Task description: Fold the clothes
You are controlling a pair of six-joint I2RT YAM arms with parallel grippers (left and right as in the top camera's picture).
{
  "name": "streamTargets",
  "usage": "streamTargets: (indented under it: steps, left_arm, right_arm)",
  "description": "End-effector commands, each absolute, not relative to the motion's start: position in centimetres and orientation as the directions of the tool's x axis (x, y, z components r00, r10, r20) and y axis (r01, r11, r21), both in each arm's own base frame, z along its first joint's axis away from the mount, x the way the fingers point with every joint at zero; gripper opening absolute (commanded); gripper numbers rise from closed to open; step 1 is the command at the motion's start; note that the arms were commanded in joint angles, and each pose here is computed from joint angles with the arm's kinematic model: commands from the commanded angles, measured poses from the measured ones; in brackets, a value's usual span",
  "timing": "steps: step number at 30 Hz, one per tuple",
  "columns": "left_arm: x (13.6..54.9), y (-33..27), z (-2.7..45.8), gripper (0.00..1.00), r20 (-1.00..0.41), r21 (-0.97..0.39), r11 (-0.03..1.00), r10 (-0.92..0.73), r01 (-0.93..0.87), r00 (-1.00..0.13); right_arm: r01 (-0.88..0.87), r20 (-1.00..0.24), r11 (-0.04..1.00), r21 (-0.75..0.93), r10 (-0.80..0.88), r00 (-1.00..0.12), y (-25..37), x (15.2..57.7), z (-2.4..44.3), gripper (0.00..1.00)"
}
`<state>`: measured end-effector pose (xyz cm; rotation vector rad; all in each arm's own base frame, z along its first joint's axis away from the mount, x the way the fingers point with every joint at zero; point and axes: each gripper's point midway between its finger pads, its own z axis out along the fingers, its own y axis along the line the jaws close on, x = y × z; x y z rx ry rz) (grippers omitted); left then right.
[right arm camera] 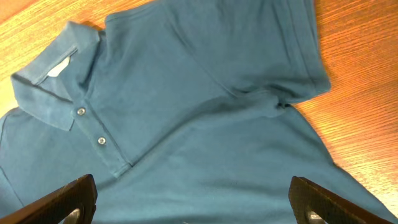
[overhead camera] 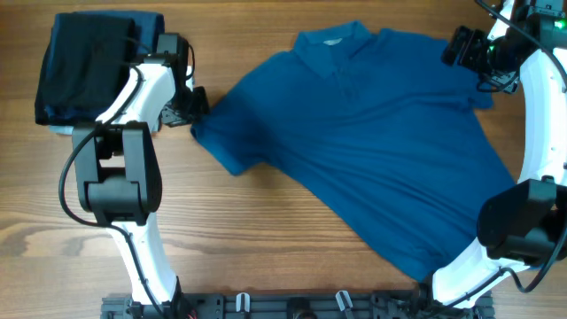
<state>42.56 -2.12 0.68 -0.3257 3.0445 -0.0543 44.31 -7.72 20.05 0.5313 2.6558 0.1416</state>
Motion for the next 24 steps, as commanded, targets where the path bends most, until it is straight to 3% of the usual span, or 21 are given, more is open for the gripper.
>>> streamTargets:
  steps: [1, 4, 7, 8, 12, 15, 19, 24]
  left_arm:
    - [41.5, -0.7, 1.7, 0.04, -0.065, 0.007, 0.97, -0.242, -0.243, -0.968]
    - [40.9, -0.9, 2.8, 0.33, -0.063, 0.02, 0.973, -0.23, -0.232, -0.971]
    - [41.7, -2.6, 7.9, 0.68, -0.191, -0.016, 0.981, -0.192, -0.193, -0.963]
    - [42.1, -3.2, 9.6, 1.0, -0.239, -0.028, 0.986, -0.169, -0.167, -0.956]
    - [44.0, -9.2, 18.7, 1.0, -0.519, -0.156, 0.986, -0.035, 0.054, -0.854]
    - [45.5, -16.6, 24.1, 1.0, -0.73, -0.152, 0.91, 0.16, 0.385, -0.665]
    - [47.7, -21.1, 24.0, 1.0, -0.808, -0.086, 0.861, 0.234, 0.501, -0.541]
    - [51.5, -24.0, 17.3, 1.0, -0.806, -0.062, 0.843, 0.274, 0.534, -0.526]
  right_arm:
    - [0.347, -0.417, 0.92, 0.182, 0.392, -0.82, -7.9, 44.5, 21.3, 1.0]
    - [0.347, -0.418, 0.92, 0.182, 0.392, -0.82, -7.9, 44.5, 21.3, 1.0]
    - [0.347, -0.418, 0.92, 0.182, 0.392, -0.82, -7.9, 44.5, 21.3, 1.0]
    - [0.347, -0.418, 0.92, 0.182, 0.392, -0.82, -7.9, 44.5, 21.3, 1.0]
    - [0.347, -0.418, 0.92, 0.182, 0.392, -0.82, -7.9, 44.5, 21.3, 1.0]
    - [0.347, -0.418, 0.92, 0.182, 0.392, -0.82, -7.9, 44.5, 21.3, 1.0]
    - [0.347, -0.417, 0.92, 0.182, 0.392, -0.82, -7.9, 44.5, 21.3, 1.0]
    - [0.347, -0.418, 0.92, 0.182, 0.392, -0.82, -7.9, 44.5, 21.3, 1.0]
